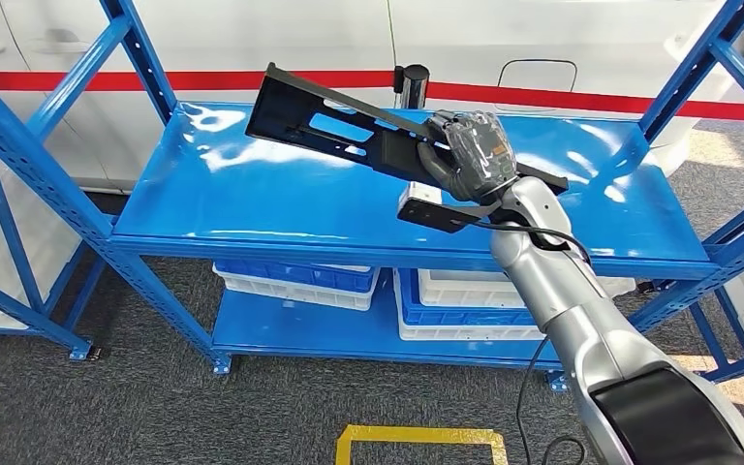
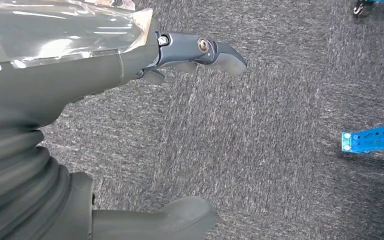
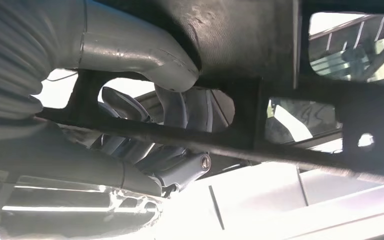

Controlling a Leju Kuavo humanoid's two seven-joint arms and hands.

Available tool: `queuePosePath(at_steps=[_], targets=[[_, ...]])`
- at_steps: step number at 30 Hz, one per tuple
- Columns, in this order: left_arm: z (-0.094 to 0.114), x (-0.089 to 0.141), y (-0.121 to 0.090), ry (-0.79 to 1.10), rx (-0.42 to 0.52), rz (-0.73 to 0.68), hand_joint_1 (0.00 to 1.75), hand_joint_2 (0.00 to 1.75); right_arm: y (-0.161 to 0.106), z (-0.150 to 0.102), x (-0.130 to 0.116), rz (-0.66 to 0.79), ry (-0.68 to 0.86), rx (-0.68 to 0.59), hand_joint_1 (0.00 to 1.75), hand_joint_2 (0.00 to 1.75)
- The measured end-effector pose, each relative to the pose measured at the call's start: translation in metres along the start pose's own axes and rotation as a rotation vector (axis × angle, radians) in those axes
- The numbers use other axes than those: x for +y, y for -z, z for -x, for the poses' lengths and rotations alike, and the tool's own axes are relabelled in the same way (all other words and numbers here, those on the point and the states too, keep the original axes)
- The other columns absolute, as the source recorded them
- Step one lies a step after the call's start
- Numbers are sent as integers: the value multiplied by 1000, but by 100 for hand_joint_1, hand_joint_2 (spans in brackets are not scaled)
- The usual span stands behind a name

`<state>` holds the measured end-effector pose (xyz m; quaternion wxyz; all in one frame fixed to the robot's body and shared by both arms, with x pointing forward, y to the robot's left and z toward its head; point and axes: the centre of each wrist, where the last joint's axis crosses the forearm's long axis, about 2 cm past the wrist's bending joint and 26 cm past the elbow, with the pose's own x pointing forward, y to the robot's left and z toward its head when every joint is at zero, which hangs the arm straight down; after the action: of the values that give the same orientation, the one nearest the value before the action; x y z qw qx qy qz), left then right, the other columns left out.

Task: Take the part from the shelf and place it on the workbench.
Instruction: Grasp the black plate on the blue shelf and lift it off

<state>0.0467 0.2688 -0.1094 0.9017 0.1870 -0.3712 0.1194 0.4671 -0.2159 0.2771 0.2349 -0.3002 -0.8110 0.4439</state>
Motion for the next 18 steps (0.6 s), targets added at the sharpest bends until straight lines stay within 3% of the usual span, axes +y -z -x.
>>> queuePosePath(at_steps=[6,10,11,15,17,18], targets=[[0,0,0,7,54,-11,0,0,1,-2,-3,-2,-13,-8,175,175],[0,1,0,18,58,-17,0,175,-1,-2,-3,-9,-18,-3,175,175],[0,1,0,19,52,-17,0,175,-2,-1,-3,-12,-18,-2,175,175],[0,1,0,3,41,-27,0,0,-4,-1,-1,-18,-17,-1,175,175],[0,0,0,-4,61,-24,0,87,-4,-1,-1,-20,-15,-2,175,175],[0,0,0,-6,73,-22,0,87,-4,-1,-1,-20,-14,-2,175,175]])
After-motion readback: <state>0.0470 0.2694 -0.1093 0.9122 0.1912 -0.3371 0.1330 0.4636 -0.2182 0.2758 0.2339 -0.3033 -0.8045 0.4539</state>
